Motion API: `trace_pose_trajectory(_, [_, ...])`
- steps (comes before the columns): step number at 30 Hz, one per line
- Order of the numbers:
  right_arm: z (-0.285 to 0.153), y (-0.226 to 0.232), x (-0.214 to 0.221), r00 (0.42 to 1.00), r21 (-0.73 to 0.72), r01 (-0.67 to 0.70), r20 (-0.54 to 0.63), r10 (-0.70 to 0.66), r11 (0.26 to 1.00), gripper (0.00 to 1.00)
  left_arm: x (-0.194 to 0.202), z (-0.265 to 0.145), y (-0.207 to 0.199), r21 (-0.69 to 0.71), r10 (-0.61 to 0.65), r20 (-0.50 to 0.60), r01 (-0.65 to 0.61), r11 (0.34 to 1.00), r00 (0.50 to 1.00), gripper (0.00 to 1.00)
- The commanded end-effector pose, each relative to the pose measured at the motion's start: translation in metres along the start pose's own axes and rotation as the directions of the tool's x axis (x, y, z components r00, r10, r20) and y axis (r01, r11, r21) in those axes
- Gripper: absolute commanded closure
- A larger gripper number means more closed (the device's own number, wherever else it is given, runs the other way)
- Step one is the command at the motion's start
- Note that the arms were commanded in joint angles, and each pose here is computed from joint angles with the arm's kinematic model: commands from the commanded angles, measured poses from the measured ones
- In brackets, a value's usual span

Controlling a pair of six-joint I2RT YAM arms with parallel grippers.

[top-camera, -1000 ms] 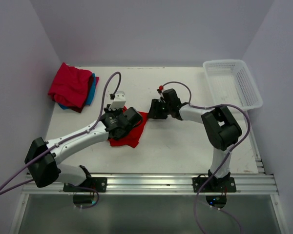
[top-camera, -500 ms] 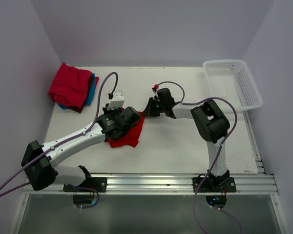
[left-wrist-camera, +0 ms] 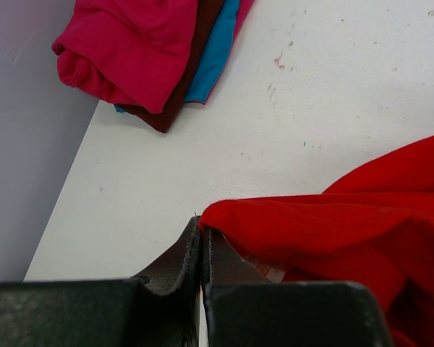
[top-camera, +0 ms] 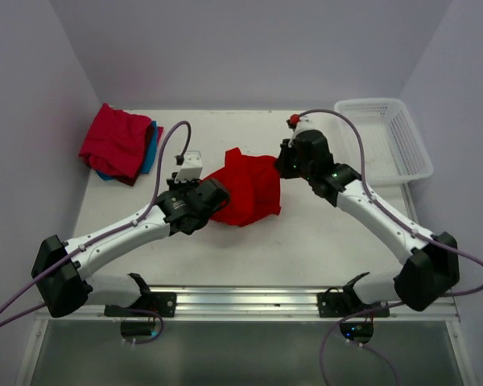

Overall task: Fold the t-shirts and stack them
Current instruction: Flatten out the tshirt

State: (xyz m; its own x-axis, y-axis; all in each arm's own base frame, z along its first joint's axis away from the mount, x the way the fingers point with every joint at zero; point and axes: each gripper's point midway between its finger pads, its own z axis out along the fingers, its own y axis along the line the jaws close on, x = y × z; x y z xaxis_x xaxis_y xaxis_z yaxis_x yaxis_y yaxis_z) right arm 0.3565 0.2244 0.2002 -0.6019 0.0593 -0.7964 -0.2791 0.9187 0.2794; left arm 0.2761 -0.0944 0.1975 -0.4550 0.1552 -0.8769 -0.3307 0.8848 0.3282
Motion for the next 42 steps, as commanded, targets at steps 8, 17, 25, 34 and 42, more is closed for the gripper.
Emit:
trace_pose_trajectory(8, [-0.102, -0.062, -0.030, 0.988, 0.318, 0.098, 0.079, -0.130, 0.943, 1.00, -0.015, 0.001, 0.008, -0.040, -0.067, 0.059, 0.069, 0.997, 0.996, 1.00])
trace_pose_trajectory(17, [-0.117, -0.076, -0.012, 0.992, 0.366, 0.099, 0.033, -0.120, 0.925, 1.00, -0.016, -0.001, 0.013, -0.047, -0.066, 0.058, 0.069, 0.996, 0.996, 1.00])
trace_pose_trajectory(25, [-0.150, -0.042, -0.026, 0.985, 0.173, 0.106, 0.115, -0.126, 0.979, 1.00, -0.046, -0.019, 0.038, -0.019, -0.170, 0.078, 0.172, 0.985, 0.982, 1.00])
trace_pose_trajectory(34, [-0.202, -0.001, -0.045, 0.932, -0.079, 0.185, 0.331, -0.150, 0.980, 1.00, -0.109, -0.066, 0.054, 0.273, -0.304, 0.184, 0.248, 0.929, 0.935, 1.00])
trace_pose_trajectory(42, [-0.257, 0.018, -0.063, 0.849, -0.193, 0.223, 0.520, -0.093, 0.956, 1.00, -0.159, -0.116, 0.073, 0.538, -0.415, 0.203, 0.253, 0.804, 0.887, 1.00])
